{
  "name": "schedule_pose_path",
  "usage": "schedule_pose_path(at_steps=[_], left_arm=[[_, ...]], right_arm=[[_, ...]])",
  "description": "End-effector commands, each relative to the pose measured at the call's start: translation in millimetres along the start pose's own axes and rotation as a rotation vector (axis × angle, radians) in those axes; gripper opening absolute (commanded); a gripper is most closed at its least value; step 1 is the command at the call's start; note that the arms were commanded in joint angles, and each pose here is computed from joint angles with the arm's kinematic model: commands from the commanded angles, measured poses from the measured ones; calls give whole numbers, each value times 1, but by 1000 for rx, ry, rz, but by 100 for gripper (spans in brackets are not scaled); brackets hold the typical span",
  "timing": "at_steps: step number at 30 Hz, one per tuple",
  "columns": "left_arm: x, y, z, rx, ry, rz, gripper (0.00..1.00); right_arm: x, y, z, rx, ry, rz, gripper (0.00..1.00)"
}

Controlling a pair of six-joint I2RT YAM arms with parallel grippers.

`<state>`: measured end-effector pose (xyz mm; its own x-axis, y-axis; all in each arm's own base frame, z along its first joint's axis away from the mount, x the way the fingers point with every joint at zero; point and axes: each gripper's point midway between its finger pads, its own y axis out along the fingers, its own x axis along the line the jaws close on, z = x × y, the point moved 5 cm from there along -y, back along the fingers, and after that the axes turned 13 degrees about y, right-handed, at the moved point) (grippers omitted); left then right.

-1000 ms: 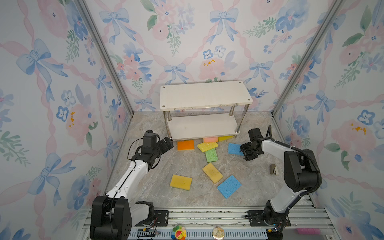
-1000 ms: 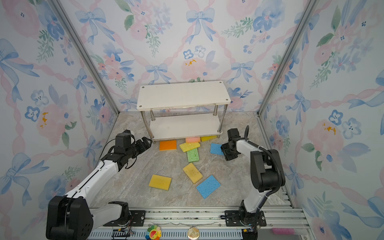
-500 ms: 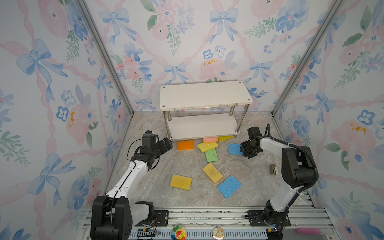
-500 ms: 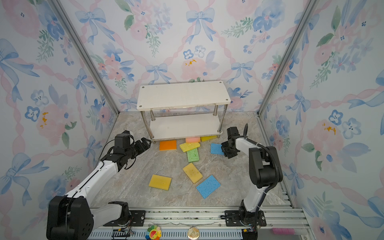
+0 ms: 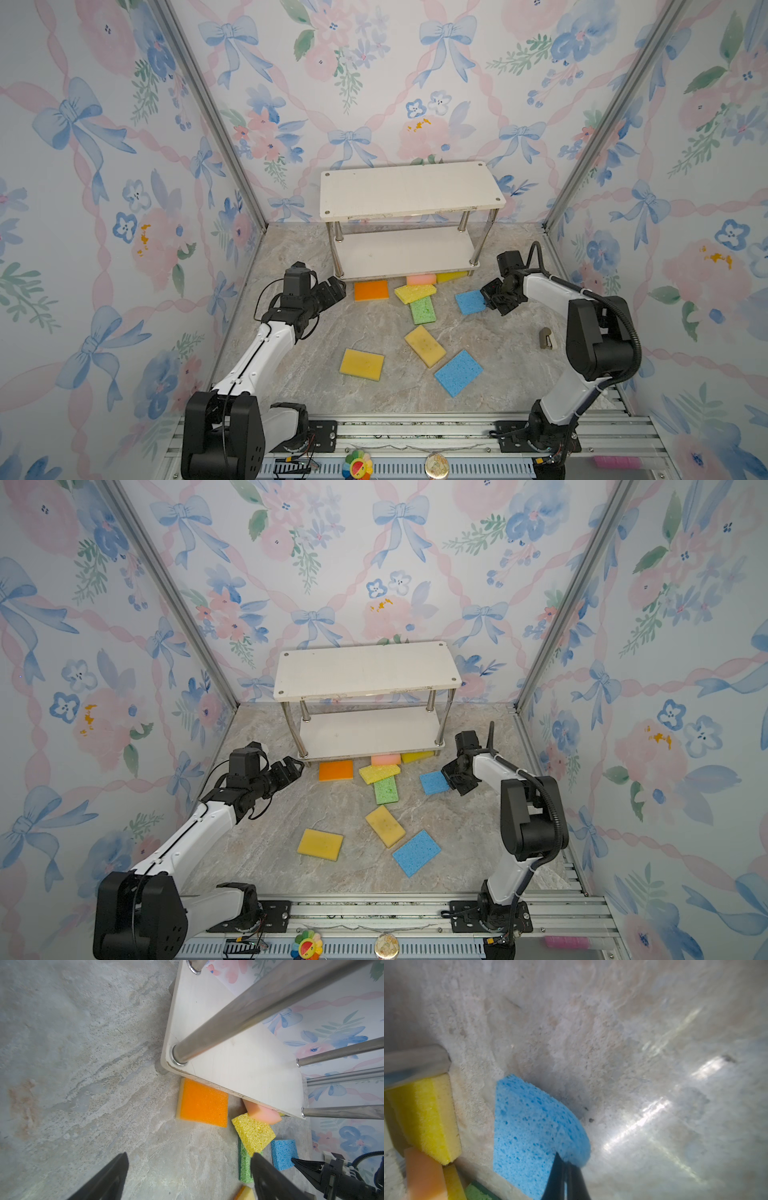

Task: Place and organize the cleaning sponges onto the shelf
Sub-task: 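Lower the right gripper onto the blue sponge and close on it, then lift the blue sponge and bring it toward the left gripper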

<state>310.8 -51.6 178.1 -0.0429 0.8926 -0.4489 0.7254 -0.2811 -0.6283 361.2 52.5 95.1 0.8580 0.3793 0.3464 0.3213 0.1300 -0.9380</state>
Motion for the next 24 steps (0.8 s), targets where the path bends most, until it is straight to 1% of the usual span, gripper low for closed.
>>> schedule_pose_path(at_steps=[1,5,8,12,17,20,24], left_arm=[[-10,-8,-1,0,-1,68,93],[-27,-12,4,32,13,164,92],[-50,-15,7,55,64,251,93],[-87,-22,10,76,134,421,93],[-118,-32,7,80,185,565,93],[-129,-36,6,75,198,620,93],[-149,-45,6,63,204,716,92]], right_arm=[[24,-40,8,6,-193,-99,0],[46,-81,33,38,-443,-247,0],[52,-105,53,91,-583,-347,0],[54,-138,85,163,-760,-467,0],[54,-173,121,255,-940,-545,0],[54,-187,136,283,-1007,-570,0],[60,-200,161,386,-1056,-645,0]])
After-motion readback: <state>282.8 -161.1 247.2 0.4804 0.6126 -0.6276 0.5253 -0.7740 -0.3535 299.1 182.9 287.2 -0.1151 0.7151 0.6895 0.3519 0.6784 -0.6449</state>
